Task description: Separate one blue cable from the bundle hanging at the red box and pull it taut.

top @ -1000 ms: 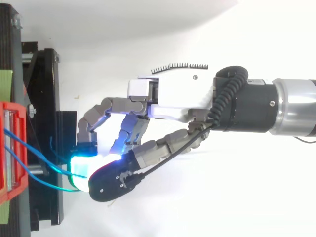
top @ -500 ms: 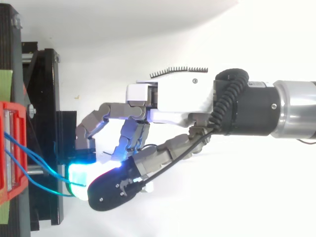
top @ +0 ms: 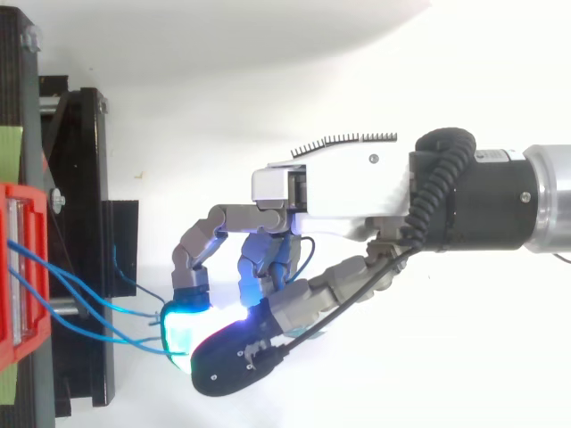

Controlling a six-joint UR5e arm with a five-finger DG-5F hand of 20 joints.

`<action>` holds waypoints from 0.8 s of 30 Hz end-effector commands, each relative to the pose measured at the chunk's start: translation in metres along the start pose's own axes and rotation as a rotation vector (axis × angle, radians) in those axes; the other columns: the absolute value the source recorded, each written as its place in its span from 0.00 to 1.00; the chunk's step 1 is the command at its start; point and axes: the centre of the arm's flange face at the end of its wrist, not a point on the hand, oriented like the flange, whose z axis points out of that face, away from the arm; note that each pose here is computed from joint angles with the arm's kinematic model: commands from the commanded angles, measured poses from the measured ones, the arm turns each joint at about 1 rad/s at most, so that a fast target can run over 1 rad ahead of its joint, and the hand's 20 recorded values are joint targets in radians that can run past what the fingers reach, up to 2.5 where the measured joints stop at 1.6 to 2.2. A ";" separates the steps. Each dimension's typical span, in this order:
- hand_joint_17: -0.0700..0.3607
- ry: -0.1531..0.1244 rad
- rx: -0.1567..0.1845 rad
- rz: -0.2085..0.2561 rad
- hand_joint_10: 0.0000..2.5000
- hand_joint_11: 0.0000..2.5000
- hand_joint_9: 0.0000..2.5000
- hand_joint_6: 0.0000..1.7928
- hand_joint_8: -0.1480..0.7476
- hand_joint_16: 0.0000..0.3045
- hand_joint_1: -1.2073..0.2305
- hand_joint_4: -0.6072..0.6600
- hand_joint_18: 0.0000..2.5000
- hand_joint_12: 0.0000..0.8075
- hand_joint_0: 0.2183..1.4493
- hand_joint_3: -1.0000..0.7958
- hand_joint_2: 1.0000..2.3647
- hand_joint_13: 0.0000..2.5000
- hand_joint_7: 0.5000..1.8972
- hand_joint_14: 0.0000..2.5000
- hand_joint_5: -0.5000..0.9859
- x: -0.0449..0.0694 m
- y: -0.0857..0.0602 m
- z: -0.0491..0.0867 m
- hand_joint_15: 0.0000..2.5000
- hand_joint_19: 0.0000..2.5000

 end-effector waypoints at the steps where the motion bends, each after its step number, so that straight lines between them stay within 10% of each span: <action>1: 0.38 0.001 0.001 0.001 0.32 0.58 0.40 0.49 0.54 0.13 0.35 0.66 0.44 0.43 0.36 0.43 0.01 0.59 0.26 0.00 0.17 0.000 0.000 0.000 0.65 0.29; 24: 0.39 -0.004 -0.010 0.002 0.30 0.58 0.40 0.49 0.54 0.14 0.42 0.67 0.44 0.43 0.28 0.28 0.00 0.60 0.26 0.00 0.17 -0.002 0.019 -0.008 0.66 0.31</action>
